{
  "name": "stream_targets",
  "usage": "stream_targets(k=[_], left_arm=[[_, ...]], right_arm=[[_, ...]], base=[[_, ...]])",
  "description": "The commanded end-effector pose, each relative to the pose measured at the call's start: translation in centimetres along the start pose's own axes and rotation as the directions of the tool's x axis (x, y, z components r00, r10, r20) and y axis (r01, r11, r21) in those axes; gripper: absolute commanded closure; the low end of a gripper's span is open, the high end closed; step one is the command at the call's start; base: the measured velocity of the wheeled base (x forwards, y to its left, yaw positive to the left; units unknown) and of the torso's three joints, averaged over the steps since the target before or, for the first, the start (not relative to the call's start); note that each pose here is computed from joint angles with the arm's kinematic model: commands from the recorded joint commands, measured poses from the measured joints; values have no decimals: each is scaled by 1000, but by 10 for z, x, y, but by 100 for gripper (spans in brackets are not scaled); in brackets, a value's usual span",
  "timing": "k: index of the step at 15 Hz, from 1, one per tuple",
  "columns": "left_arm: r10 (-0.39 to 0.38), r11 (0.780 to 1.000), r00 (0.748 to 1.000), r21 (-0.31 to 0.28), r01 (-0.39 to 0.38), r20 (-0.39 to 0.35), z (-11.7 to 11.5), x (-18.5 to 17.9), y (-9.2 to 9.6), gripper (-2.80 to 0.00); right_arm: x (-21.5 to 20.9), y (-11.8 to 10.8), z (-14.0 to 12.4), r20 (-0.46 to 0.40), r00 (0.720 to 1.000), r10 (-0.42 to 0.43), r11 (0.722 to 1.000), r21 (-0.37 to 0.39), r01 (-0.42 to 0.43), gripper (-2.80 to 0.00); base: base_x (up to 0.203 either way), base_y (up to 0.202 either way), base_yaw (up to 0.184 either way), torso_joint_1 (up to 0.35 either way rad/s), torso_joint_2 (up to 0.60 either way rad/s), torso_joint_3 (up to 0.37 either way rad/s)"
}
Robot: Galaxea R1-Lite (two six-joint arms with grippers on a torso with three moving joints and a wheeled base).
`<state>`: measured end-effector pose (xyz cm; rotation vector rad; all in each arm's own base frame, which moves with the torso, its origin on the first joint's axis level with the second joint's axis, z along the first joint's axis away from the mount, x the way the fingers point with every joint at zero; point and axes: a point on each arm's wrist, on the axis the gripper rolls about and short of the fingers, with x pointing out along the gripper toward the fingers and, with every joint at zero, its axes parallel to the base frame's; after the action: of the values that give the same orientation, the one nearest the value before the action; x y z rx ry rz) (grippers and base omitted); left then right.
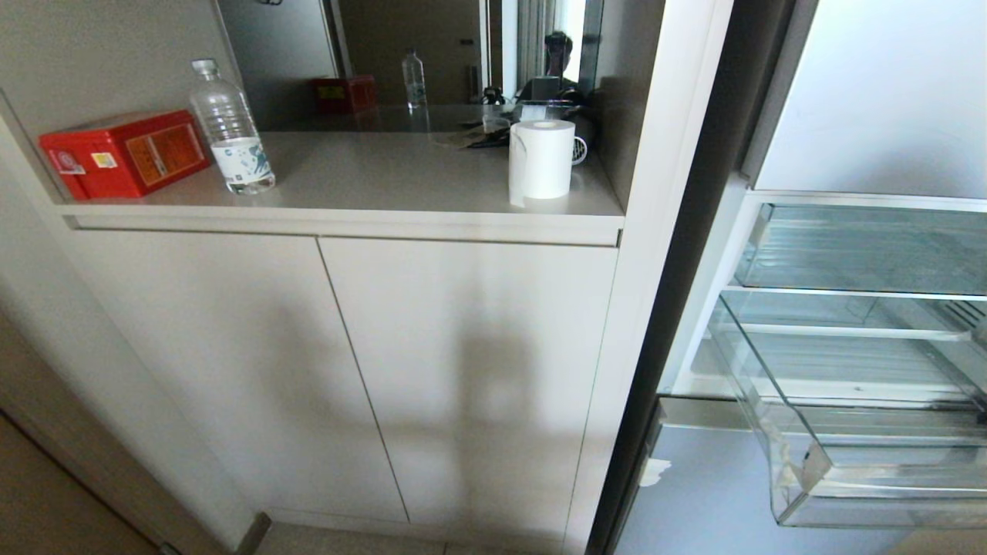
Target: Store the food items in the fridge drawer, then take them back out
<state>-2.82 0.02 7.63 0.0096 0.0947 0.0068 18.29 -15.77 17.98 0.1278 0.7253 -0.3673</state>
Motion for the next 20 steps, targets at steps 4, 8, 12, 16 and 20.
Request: stream_targets(k=[4,8,12,16,20], left_arm=[[0,1000,1000,0,0,-2,0,0,0,0],[0,1000,1000,0,0,-2,0,0,0,0],[0,1000,1000,0,0,-2,0,0,0,0],[0,1000,1000,0,0,-2,0,0,0,0],[0,1000,1000,0,0,-3,0,0,0,0]], right_arm=[[-50,17,-3,162,984,72,997,-21,-69,-280],[-85,31,-20,250,965,85,996,-45,-76,0],[-123,47,-41,389,916,99,995,-19,-99,0],[-116,62,-56,419,888,191,979,-19,-201,0],[-141,87,-85,491,824,283,958,-102,-268,0]], base=[[0,0,0,0,0,0],[0,0,0,0,0,0],[0,0,0,0,0,0],[0,0,0,0,0,0],[0,0,0,0,0,0]])
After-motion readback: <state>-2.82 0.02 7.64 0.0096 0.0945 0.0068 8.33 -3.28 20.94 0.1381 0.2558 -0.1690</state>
